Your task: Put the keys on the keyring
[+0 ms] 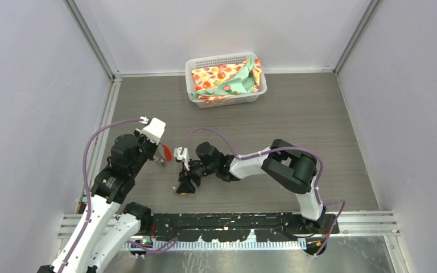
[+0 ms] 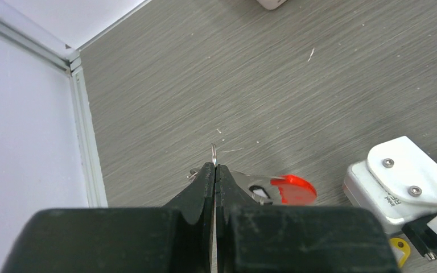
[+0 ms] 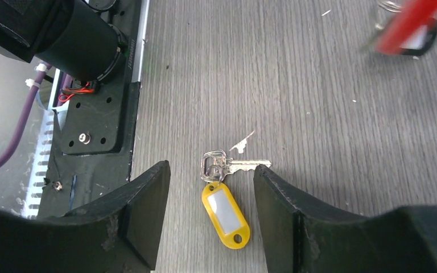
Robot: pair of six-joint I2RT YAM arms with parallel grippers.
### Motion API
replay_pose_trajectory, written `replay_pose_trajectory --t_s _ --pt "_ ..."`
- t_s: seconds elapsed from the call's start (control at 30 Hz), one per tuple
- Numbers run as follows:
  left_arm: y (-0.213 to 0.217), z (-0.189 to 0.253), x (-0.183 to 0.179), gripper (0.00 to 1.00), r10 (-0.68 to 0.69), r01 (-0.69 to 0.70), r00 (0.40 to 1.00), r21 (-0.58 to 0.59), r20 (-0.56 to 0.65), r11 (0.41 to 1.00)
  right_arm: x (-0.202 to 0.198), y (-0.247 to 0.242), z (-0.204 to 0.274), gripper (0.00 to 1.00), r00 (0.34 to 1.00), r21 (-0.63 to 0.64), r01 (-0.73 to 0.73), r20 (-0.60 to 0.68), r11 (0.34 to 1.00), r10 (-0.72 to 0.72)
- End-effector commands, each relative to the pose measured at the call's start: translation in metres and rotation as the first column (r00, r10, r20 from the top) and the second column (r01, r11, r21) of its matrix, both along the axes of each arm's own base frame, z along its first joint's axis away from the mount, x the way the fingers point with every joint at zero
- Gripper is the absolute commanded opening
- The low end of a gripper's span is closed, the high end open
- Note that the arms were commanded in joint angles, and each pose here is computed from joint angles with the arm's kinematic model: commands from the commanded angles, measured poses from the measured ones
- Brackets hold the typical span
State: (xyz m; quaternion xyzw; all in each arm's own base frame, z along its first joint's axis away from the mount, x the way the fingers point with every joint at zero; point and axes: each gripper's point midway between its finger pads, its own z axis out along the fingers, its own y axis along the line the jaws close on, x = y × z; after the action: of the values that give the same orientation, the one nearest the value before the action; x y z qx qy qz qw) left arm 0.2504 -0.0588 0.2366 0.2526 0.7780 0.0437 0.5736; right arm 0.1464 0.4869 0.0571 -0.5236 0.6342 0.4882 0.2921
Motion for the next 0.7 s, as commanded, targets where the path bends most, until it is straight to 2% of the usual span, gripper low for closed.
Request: replay_pose_trajectory --t_s 0.0,0.37,0.67 --pt "0.012 0.009 0.005 0.00 0.063 -0.063 0.997 0.008 0.043 0.998 -0.003 0.012 0.016 0.59 0.997 0.033 -0.065 0.034 0.997 0.064" --pt "0.012 0.009 0.004 0.00 0.083 -0.082 0.996 -0.034 0.037 0.996 -0.023 0.003 -0.016 0.55 0.985 -0.109 -0.153 0.062 0.982 0.160" --pt "0.018 0.004 0.001 0.00 0.122 -0.122 0.992 -0.039 0.011 0.992 -0.026 0.008 -0.021 0.54 0.983 -0.133 -0.151 0.083 0.979 0.163"
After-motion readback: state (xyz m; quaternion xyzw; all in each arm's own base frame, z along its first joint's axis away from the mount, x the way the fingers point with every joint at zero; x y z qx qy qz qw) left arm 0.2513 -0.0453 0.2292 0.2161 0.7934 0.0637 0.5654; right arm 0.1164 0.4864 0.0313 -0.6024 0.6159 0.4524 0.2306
